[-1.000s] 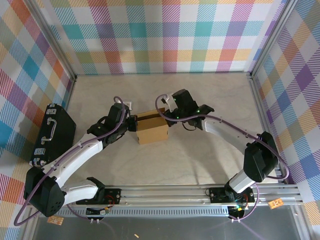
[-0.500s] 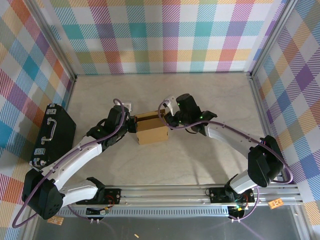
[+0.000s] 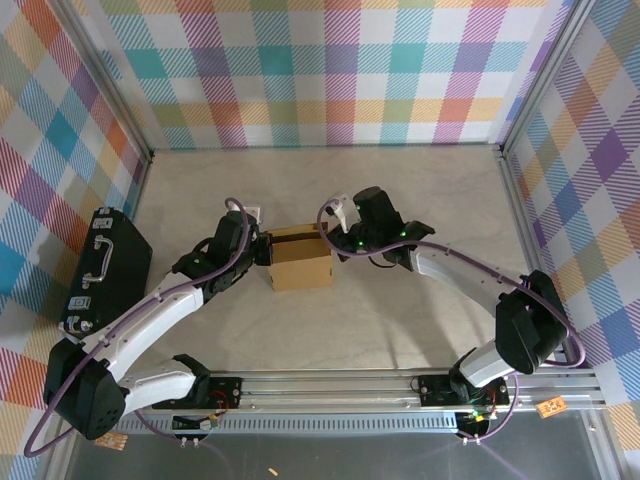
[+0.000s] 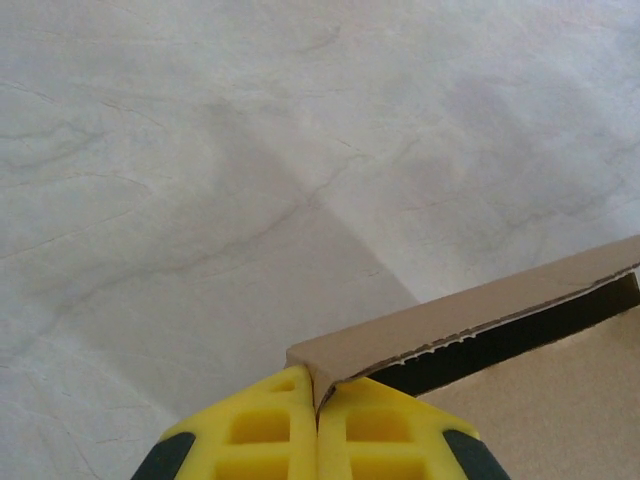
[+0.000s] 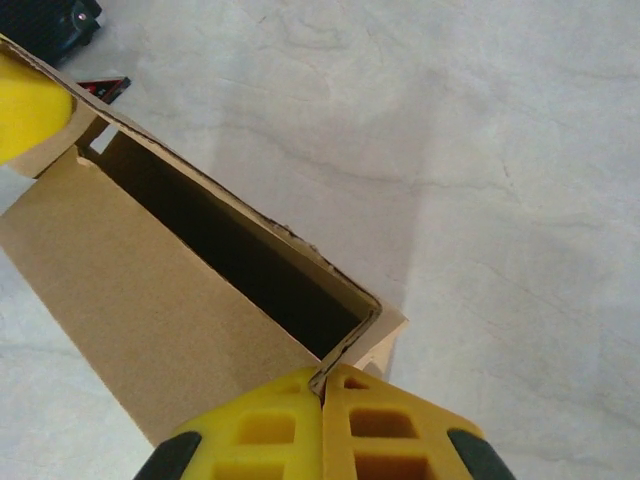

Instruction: Fold the paper box

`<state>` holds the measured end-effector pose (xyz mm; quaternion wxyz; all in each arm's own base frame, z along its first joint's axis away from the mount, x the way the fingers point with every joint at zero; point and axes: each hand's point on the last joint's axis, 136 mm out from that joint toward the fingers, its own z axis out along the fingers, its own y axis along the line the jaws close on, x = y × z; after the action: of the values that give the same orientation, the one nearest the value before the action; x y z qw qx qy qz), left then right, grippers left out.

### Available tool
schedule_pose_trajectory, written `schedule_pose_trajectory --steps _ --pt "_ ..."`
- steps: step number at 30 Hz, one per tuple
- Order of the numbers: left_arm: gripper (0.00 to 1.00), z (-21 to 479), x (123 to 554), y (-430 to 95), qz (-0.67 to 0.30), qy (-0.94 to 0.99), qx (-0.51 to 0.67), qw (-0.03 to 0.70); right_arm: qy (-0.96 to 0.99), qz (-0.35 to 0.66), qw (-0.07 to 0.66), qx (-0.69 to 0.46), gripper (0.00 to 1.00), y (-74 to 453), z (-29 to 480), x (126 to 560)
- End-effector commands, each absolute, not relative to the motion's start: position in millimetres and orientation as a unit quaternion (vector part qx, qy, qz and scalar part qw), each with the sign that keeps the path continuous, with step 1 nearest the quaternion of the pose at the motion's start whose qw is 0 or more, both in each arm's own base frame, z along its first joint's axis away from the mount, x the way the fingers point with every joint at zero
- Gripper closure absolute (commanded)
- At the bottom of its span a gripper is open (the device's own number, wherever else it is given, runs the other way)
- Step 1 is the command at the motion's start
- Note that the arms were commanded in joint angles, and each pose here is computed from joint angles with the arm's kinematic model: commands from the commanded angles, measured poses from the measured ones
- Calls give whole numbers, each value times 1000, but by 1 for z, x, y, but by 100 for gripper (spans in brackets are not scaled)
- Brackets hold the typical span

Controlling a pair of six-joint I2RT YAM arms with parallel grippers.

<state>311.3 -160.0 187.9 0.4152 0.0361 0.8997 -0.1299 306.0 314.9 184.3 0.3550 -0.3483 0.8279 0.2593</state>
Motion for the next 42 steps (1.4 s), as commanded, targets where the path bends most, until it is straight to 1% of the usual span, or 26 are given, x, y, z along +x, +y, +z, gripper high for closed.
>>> schedule_pose_trajectory --steps 1,4,8,12,13,17,25,29,33,35,42 --pt "100 164 291 -182 -170 914 69 362 815 325 281 -390 96 348 161 261" --pt "100 161 290 -184 -173 914 71 360 824 294 290 -389 96 345 149 268" --pt "100 157 286 -183 -173 914 72 361 823 268 318 -388 96 338 147 274" --pt "100 153 281 -180 -175 911 73 366 804 283 333 -402 96 338 149 267" --pt "100 157 283 -182 -184 903 73 381 801 288 336 -403 96 337 149 265" --pt "100 153 280 -179 -188 897 70 393 790 299 354 -401 95 334 145 259" --pt "100 143 273 -173 -195 888 64 412 786 346 331 -391 94 345 139 250" --pt "100 149 274 -171 -193 883 65 423 782 361 327 -390 93 349 142 247" --pt "100 152 272 -170 -194 881 69 427 783 360 328 -387 88 348 143 247" --pt "100 151 273 -167 -187 881 66 430 783 357 334 -384 88 348 145 249" --pt "100 152 274 -166 -177 893 55 410 787 358 346 -364 89 349 153 257"
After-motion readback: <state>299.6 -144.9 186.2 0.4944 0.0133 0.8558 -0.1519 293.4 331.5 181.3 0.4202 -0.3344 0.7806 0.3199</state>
